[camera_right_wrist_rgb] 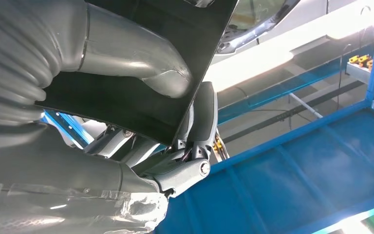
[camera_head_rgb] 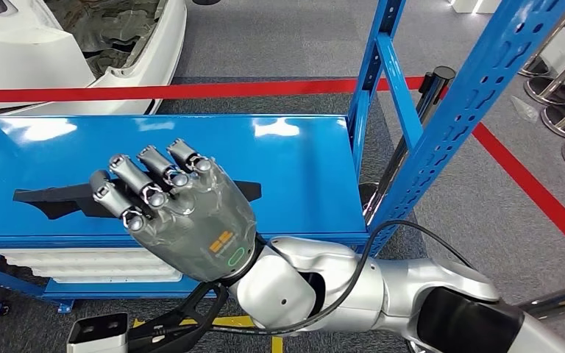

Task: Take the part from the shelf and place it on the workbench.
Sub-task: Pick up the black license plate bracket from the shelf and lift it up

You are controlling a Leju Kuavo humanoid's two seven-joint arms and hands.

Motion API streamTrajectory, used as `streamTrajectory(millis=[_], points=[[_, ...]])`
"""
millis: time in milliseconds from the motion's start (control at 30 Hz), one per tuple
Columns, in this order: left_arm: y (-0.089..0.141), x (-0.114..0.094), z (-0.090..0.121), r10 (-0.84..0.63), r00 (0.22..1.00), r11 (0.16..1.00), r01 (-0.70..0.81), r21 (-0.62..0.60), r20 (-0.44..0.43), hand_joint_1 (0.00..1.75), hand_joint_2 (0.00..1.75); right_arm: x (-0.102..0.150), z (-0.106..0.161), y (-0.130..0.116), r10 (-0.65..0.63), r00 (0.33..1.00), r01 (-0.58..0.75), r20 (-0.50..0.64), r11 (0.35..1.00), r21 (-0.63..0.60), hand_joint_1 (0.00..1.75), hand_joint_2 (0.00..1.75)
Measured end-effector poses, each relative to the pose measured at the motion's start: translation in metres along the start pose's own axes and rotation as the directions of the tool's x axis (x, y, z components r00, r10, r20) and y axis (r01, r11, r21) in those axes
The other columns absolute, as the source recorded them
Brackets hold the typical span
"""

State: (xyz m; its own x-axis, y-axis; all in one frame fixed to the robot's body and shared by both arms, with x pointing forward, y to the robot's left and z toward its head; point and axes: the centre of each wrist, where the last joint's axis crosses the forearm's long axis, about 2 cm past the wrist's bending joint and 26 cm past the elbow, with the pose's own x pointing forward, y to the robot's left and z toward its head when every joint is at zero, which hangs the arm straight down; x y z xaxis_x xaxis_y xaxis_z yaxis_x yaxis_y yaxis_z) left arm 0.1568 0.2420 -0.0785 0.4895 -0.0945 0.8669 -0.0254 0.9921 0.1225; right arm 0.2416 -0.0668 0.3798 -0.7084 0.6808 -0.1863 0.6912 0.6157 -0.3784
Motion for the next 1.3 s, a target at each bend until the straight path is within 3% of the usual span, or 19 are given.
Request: streamTrajectory(millis=[867,1300], points=[[-0.0006,0.0047,-0.0043,-0.005,1.000,0.996,0.007,-0.088,0.021,0.00,0.00,-0.0017,-0.0030,-0.0047,0.019,1.000,-0.019,-0.015,1.000,-0.001,1.75,1.75],[0.0014,0.0061,-0.0058,-0.042,0.998,0.997,0.045,-0.059,0.048,0.00,0.00,-0.0024,-0.0028,-0.0061,0.024,1.000,-0.024,-0.018,1.000,0.008,1.75,1.75]])
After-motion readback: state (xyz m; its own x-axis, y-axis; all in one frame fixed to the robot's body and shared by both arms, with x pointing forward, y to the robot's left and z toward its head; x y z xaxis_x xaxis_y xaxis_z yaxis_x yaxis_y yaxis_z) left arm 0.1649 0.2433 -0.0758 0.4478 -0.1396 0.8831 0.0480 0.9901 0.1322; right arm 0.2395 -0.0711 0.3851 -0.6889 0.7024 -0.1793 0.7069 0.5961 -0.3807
